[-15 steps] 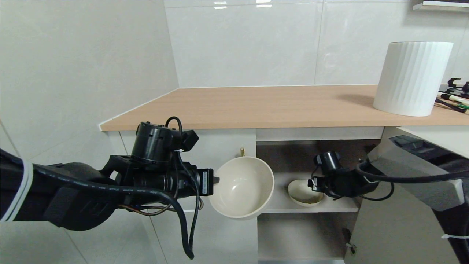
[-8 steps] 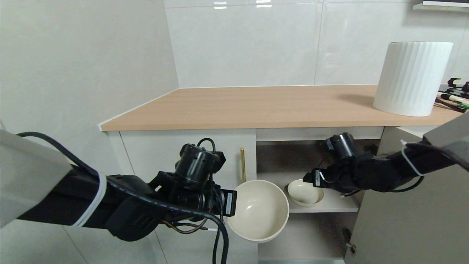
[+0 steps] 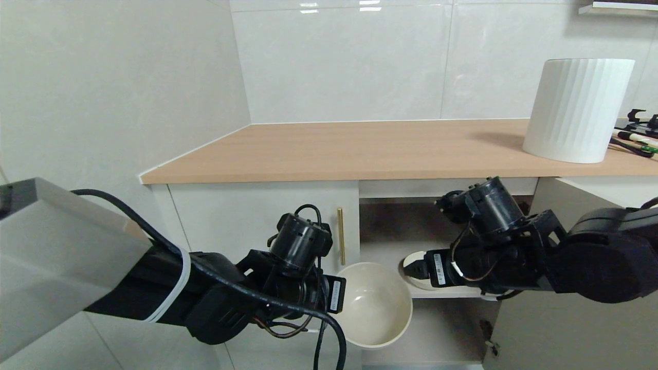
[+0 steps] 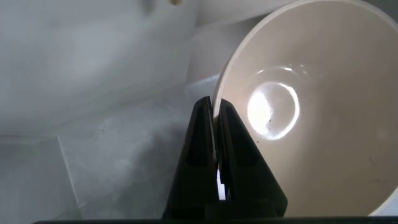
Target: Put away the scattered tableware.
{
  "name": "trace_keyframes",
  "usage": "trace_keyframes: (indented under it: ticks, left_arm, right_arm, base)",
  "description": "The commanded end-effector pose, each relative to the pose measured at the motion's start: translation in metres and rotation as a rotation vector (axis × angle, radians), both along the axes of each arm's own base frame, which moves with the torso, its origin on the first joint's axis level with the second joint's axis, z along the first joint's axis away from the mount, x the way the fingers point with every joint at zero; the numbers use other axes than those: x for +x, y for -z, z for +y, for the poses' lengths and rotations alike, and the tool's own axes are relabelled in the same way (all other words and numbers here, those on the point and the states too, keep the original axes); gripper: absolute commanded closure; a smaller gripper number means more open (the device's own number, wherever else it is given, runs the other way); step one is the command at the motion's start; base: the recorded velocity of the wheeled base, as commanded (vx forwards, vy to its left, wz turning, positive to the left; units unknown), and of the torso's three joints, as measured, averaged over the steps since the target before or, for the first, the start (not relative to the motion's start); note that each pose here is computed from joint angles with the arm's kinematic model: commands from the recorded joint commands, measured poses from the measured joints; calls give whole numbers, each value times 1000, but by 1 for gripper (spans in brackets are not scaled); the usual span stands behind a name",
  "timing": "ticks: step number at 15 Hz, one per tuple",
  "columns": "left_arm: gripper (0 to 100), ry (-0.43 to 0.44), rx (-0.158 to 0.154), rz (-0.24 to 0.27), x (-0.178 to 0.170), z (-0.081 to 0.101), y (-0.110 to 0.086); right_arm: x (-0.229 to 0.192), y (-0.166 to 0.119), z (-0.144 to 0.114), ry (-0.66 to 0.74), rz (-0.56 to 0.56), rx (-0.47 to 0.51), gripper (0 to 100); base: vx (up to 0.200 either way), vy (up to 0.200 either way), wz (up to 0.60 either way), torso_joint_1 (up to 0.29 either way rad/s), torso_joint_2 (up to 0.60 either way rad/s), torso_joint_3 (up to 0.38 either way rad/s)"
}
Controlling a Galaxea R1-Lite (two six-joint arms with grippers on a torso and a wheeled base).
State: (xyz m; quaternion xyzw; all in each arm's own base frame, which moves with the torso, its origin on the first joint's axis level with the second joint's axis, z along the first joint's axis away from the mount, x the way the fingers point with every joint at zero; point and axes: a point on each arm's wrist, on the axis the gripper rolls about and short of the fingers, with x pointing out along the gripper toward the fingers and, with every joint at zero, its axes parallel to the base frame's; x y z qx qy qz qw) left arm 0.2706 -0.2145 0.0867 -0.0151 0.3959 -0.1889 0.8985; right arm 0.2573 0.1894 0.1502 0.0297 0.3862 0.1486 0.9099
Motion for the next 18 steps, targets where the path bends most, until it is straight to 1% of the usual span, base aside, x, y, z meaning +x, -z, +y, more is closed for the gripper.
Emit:
trace_keyframes:
  ticks: [1,2,4,7,9,10,18]
  left_arm:
    - [100,2,-3,-9,-2,-1,-3]
    - [100,5,-6,-15,-4,-2,-5]
    - [100,8,-6,-15,-5,-2,-6]
    - [100,12,-6,-19,-7,-4,-7]
    - [100,12,-5,-19,-7,-4,-7]
    - [100,12,-4,-17,-7,-4,-6]
    - [100,12,-1,-13,-7,-5,-4]
  right_arm:
    - [-2,7,7,-21,18,-13,0]
    - [1,18,12,-26,45,-33,0]
    - [3,28,17,-31,62,-50,0]
    - [7,38,20,-25,82,-67,0]
    - [7,40,21,-25,82,-67,0]
    - [8,40,21,-24,83,-67,100]
    - [7,39,22,-29,81,-65,100]
  base:
    - [0,0,0,0,0,0]
    - [0,0,0,0,0,0]
    - [0,0,0,0,0,0]
    - [0,0,0,0,0,0]
    - [0,0,0,0,0,0]
    - [0,0,0,0,0,0]
    - [0,0,0,0,0,0]
